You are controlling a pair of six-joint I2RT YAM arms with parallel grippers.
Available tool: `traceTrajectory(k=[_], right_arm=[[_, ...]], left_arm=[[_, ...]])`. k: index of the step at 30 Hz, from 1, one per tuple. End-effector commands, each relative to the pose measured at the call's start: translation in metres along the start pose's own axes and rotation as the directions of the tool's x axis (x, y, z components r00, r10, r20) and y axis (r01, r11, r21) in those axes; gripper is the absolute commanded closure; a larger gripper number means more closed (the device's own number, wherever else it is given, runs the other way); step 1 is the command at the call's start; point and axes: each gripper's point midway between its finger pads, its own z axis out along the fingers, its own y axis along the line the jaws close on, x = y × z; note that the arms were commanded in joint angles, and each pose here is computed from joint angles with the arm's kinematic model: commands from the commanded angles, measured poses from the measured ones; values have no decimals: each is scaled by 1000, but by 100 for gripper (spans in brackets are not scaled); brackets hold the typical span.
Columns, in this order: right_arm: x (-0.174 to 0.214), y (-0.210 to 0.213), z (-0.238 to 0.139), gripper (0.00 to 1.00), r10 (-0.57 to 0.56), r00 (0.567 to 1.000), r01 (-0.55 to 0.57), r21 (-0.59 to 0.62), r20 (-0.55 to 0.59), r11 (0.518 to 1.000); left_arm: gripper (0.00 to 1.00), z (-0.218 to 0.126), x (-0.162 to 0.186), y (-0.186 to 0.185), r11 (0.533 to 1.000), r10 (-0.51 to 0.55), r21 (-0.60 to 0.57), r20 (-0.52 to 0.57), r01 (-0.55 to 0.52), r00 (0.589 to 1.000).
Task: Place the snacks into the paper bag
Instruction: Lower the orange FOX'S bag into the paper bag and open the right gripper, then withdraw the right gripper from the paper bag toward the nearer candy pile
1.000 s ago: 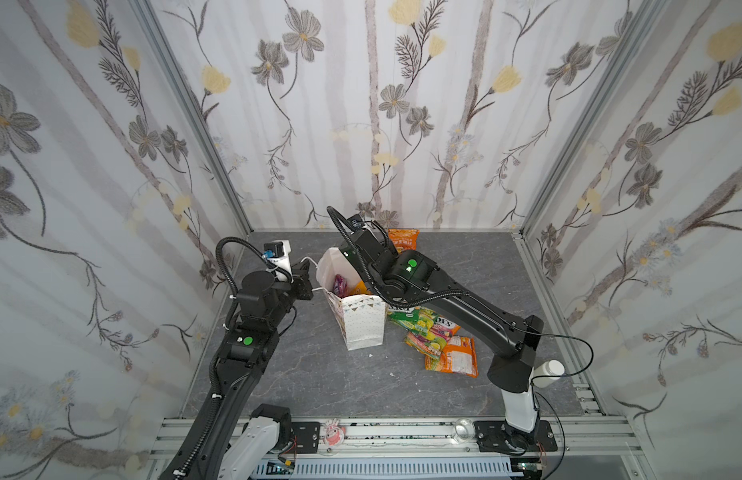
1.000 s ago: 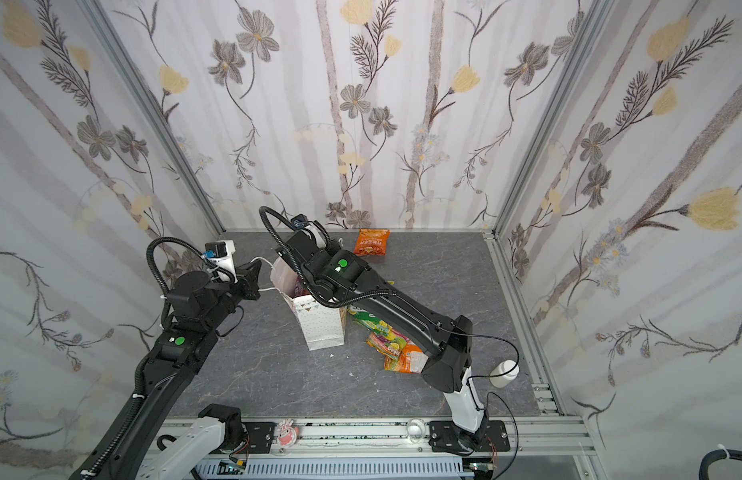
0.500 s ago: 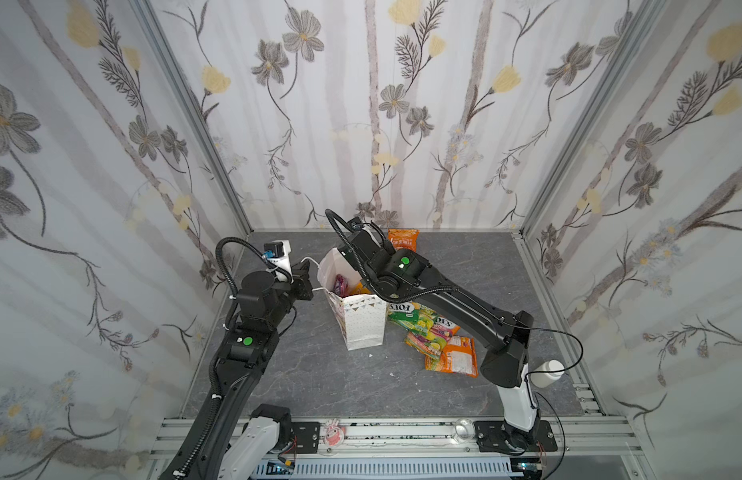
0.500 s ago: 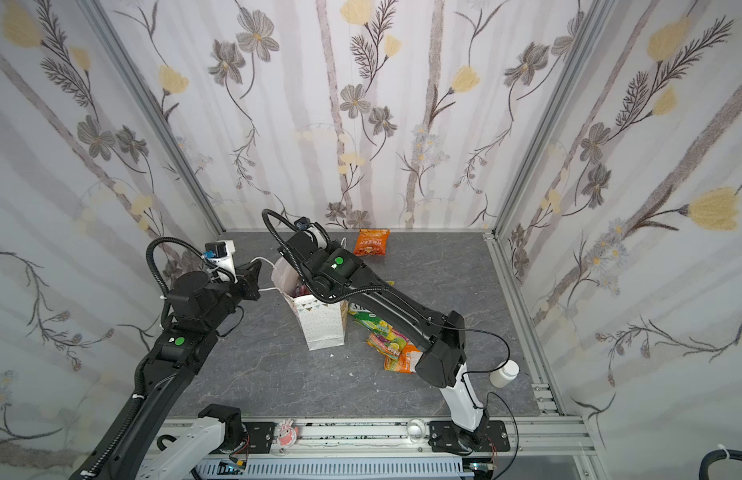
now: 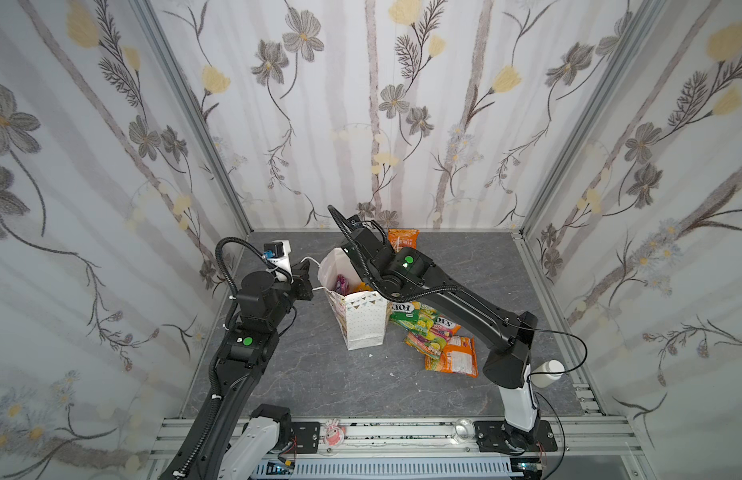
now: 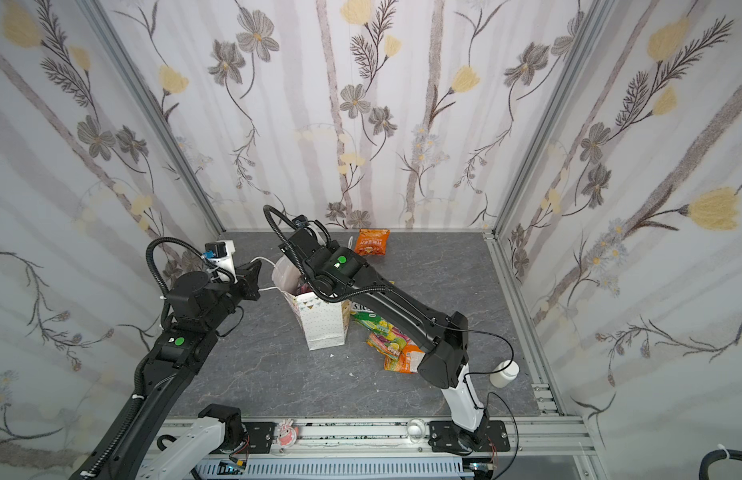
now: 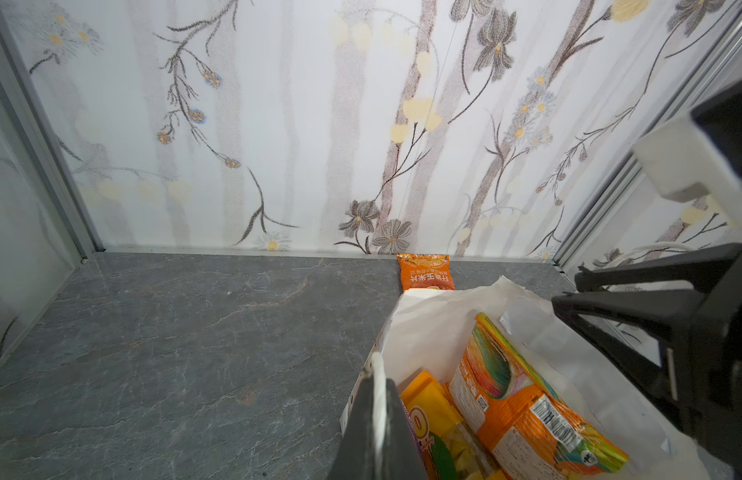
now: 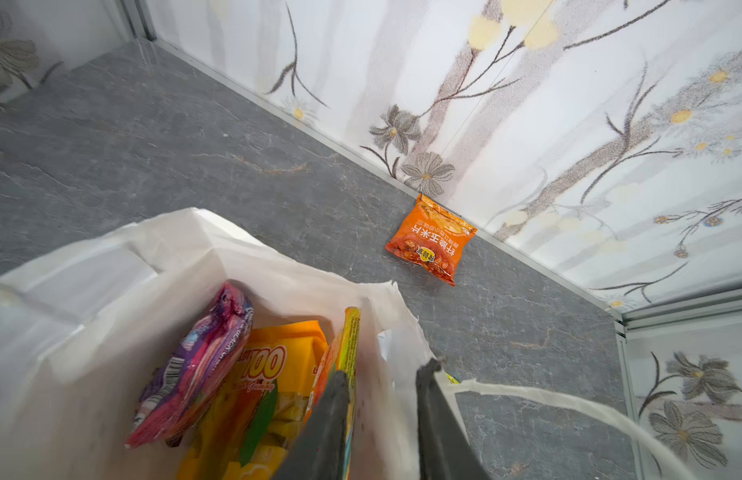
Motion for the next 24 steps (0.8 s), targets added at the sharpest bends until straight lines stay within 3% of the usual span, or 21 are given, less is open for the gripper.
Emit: traceTrajectory(k=[1, 11, 19, 24], right_arm=[[-17, 2, -11, 71, 39, 998, -36, -57, 50, 998], [-28, 17, -45, 72, 111, 991, -85, -290, 73, 953], [-21, -22, -97, 71, 286, 941, -188, -423, 182, 887], [12, -55, -102, 69, 369, 920, -273, -457, 134, 846]], left_arm=[[100, 0, -7, -1, 1000, 2, 4, 29, -2, 1000], [100, -1, -7, 1, 1000, 7, -6, 30, -7, 1000], [100, 0, -6, 1, 1000, 9, -5, 25, -9, 1000], [100, 3, -4, 1, 1000, 11, -7, 4, -11, 1000]])
